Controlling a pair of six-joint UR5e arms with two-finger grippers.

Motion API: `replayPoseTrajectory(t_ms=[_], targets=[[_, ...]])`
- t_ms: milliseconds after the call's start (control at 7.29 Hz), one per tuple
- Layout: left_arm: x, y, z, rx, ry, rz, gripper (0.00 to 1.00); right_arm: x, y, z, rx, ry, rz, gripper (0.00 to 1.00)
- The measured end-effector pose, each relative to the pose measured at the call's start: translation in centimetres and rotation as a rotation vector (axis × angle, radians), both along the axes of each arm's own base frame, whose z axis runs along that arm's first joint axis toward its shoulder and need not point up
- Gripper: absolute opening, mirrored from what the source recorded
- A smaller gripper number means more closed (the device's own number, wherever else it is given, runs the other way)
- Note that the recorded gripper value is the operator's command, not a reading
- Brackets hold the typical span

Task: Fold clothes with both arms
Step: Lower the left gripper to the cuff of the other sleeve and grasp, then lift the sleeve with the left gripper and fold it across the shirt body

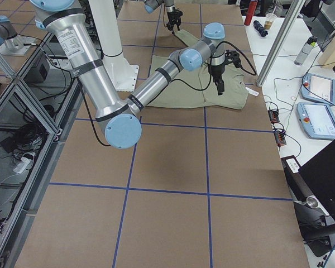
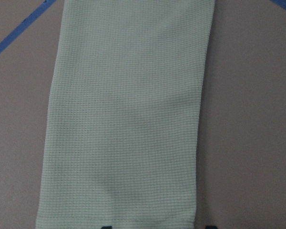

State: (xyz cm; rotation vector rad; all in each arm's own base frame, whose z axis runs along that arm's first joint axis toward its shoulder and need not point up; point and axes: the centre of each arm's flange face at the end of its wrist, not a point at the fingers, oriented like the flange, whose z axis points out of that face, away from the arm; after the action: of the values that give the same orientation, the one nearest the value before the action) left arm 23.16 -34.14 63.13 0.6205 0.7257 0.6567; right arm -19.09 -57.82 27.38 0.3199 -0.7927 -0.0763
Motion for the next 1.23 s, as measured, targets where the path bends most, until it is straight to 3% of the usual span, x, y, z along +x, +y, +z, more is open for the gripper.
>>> replayPoseTrajectory(t_ms=[686,961,1235], targets=[[-0.3,-1.8,-2.3,0.05,0.026,-0.061,0.0,0.1,0.1,1.0,-0.014,0.007,-0.004,1.0],[-1.3,-8.5,-8.5,0.119,0.122,-0.193,0.0,1.9,-0.1,3.1,0.003,0.041,-0.034,1.0],[1.2,-16.2,-18.1,0.057,0.239,-0.321,0.0,5.1,-0.1,6.4,0.034,0.089,-0.073,1.0]])
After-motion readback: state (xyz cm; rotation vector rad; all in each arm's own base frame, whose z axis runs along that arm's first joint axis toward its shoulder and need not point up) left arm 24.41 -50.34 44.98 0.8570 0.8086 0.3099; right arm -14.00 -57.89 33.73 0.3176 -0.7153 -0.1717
